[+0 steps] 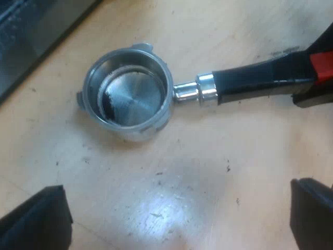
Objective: Grind coffee beans and then tamp
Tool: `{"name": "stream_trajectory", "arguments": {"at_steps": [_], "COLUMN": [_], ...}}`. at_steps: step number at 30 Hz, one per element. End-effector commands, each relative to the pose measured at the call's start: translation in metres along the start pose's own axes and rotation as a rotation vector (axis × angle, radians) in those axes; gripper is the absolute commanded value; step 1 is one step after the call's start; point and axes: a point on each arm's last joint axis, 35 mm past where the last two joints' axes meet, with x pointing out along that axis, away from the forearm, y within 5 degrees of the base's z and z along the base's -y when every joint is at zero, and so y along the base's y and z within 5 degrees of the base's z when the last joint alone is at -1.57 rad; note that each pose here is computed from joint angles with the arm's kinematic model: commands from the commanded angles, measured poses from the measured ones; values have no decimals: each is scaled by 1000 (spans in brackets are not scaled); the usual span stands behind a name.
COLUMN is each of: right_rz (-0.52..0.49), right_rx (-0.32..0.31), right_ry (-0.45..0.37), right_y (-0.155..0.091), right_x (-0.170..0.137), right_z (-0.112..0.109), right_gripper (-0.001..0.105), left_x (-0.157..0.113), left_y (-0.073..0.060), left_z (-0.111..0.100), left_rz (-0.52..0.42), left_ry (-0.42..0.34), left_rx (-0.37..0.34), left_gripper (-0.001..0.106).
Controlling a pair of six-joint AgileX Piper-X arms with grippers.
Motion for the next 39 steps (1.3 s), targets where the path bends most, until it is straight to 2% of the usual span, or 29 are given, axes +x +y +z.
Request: {"name": "stream_trajectory", "arguments": {"at_steps": [1,6,7,8,10,13,14,15,17,18,23,27,31,33,39], "right_rz": [-19,-21,-21,-21,-22,-20,-20,-17,-16,-21,-35,-42,-43,-19,-4], "right_rx": [5,1,1,0,-3,-5,-5,-6,-15,-11,-16,-34,-37,-46,-24], "right_ry": [-29,-10,-10,-7,4,9,9,12,46,104,210,275,283,298,233], "right_y": [1,2,2,2,2,2,2,2,1,1,-1,-4,-4,-8,-15], "right_x": [7,8,8,8,8,8,8,8,8,6,-1,-11,-14,-34,-60], "right_z": [6,4,4,3,2,2,2,1,-2,-7,-4,8,11,28,46], "right_gripper": [0,0,3,7,23,33,33,39,58,65,68,68,69,82,83], "left_x": [-1,-1,-1,-1,-1,-1,-1,-1,-1,-1,-1,-7,-15,-21,-32], "left_y": [-2,-2,-2,-2,-2,-2,-2,-2,-1,-1,-2,-4,-6,-8,-11], "left_z": [2,2,2,2,2,2,2,2,1,0,-3,-4,-5,-8,-11], "left_rz": [-21,-21,-21,-21,-21,-21,-21,-21,-20,-21,-42,-47,-46,-41,-45], "left_ry": [-11,-9,-9,-9,-9,-9,-9,-7,-2,13,38,18,-5,-19,-51], "left_rx": [3,2,2,2,2,2,2,1,-8,-15,-23,-18,-16,-19,-101], "left_gripper": [87,87,87,87,87,87,87,87,87,87,87,87,87,87,87]}}
